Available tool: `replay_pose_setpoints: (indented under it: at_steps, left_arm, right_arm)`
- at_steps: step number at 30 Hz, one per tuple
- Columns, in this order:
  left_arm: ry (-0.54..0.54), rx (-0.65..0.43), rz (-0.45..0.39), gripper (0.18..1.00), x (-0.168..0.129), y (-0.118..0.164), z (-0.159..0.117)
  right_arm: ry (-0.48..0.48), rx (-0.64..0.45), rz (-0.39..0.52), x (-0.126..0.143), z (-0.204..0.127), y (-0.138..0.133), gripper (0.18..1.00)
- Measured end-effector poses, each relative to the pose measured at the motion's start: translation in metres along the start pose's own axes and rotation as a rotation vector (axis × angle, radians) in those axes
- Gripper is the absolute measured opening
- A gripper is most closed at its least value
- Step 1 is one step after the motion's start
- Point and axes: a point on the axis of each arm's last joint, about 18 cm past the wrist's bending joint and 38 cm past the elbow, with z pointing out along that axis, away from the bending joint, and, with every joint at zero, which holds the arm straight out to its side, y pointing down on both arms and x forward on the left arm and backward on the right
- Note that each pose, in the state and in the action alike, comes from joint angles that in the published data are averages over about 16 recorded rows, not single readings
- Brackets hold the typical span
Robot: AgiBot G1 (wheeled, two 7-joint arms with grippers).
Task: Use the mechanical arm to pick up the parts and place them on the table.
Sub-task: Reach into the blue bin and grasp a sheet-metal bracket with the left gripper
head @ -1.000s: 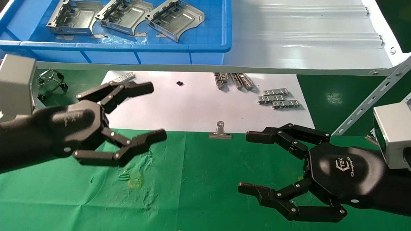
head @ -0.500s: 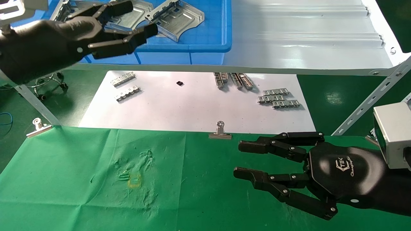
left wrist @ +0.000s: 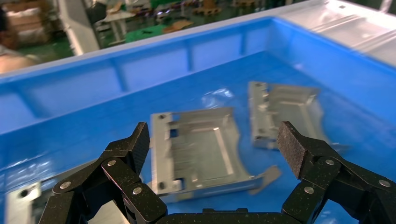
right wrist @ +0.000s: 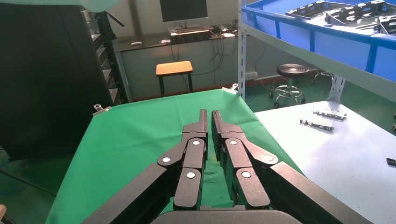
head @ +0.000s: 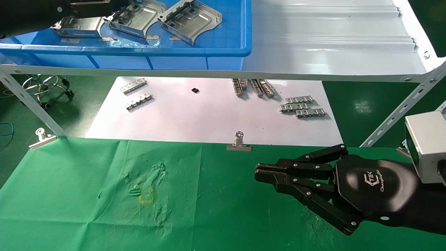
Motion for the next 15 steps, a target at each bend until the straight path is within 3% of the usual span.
replay_pose_setpoints:
  at_steps: [15]
  left_arm:
    - [-0.233, -0.124, -0.042, 1.001, -0.052, 0.001, 0.002]
  right_arm:
    - [0.000, 0.000, 0.000, 0.000, 0.000, 0.000, 0.194]
